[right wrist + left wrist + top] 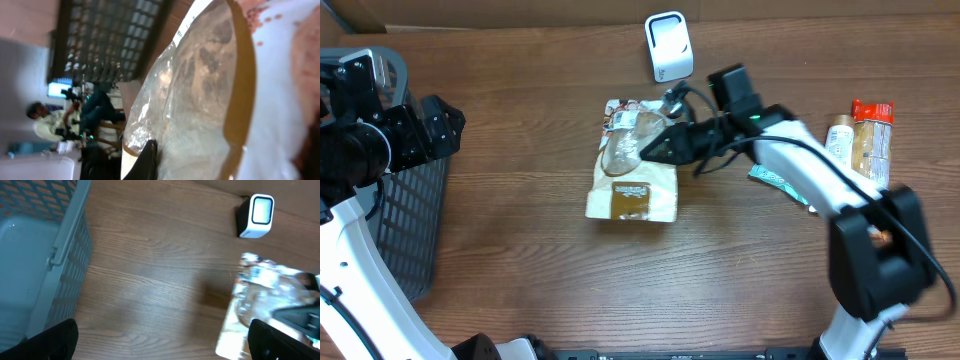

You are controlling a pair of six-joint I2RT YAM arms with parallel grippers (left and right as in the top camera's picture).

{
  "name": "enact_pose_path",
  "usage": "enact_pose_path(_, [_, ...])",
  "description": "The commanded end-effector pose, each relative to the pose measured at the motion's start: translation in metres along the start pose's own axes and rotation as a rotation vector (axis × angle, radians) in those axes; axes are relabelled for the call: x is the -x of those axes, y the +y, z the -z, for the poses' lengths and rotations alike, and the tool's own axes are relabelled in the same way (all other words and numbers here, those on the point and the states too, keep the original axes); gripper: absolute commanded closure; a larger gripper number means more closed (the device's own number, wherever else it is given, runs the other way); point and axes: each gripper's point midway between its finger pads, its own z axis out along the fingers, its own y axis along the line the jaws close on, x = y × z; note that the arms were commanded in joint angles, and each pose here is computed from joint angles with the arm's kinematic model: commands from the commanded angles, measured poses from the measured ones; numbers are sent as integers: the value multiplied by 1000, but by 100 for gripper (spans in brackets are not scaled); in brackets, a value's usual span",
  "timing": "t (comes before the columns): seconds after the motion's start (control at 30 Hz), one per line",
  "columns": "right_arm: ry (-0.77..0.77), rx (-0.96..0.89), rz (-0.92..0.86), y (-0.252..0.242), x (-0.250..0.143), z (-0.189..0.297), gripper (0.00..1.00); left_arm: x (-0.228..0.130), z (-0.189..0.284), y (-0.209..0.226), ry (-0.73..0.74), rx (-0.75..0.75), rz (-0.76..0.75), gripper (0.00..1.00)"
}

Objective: Scan the item barcode
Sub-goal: 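Drag and lift the bread bag toward the scanner with the right gripper, then hold the bread bag label up at the scanner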

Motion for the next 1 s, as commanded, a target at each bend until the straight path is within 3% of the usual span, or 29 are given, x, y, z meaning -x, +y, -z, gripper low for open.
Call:
enact_pose_path(0.0, [-19,21,311,38,-5,33,96,1,-2,-1,2,-10,-17,1])
enact_pose_path(0.33, [-29,-119,420,66,-26,87,96,1,-2,-1,2,-10,-17,1])
enact_pose_path(0.57, [-30,-128,652,108,-46,106,96,1,-2,-1,2,-10,-17,0])
enact_pose_path(0.77, [-79,-179,712,114,-38,120,96,1,-2,-1,2,-10,-17,0])
enact_pose_path(0.83, [-102,-265,600,100,-27,123,96,1,-2,-1,2,-10,-17,0])
enact_pose_path(0.97, [-223,-607,301,46,5,143,96,1,-2,0,2,-9,-17,0])
